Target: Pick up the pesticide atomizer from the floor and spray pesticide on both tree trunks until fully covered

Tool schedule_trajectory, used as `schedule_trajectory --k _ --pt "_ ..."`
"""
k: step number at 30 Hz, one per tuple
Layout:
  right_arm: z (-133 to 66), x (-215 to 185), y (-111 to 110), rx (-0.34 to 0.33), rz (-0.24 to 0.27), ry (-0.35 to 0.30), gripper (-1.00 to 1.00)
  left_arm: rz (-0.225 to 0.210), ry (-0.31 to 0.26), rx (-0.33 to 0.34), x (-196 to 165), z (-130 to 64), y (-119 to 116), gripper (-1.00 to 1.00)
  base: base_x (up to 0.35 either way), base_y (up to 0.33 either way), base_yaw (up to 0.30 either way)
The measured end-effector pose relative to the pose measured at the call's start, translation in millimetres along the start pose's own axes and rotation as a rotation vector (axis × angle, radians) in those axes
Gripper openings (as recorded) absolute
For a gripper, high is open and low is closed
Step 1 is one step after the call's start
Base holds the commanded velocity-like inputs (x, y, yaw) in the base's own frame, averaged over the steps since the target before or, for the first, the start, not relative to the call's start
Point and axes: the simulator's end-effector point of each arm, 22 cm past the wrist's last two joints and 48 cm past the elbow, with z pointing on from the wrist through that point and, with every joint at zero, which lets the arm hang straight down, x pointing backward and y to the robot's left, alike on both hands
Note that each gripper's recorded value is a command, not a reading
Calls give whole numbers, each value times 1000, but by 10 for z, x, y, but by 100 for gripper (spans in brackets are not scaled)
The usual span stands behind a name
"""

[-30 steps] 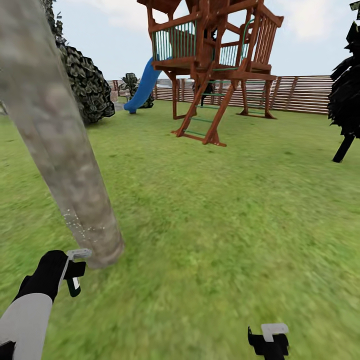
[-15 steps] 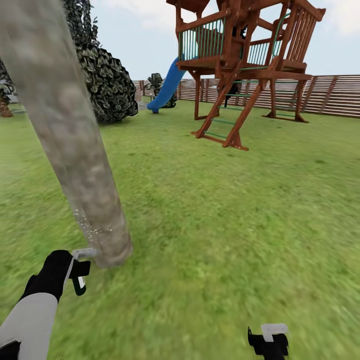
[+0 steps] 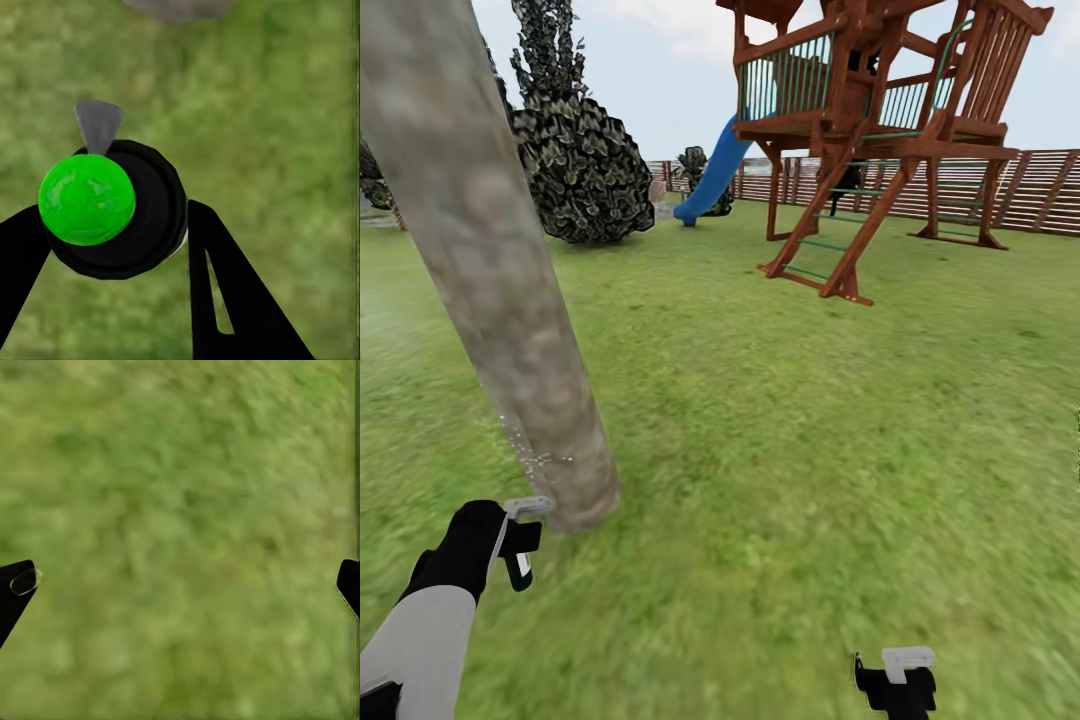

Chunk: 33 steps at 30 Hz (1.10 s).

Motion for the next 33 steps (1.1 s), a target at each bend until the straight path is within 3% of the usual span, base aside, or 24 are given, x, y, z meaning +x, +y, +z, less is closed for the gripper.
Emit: schedule_trajectory --k 11,23,33 --pt "-1 -1 7 -1 0 0 100 0 -1 0 -2 0 -1 -100 114 -273 226" --pt "-1 1 10 -2 0 1 100 1 4 4 16 10 -29 -100 128 -273 24" --pt "-1 1 11 -3 -1 1 100 1 0 3 1 2 -23 -100 48 -271 259"
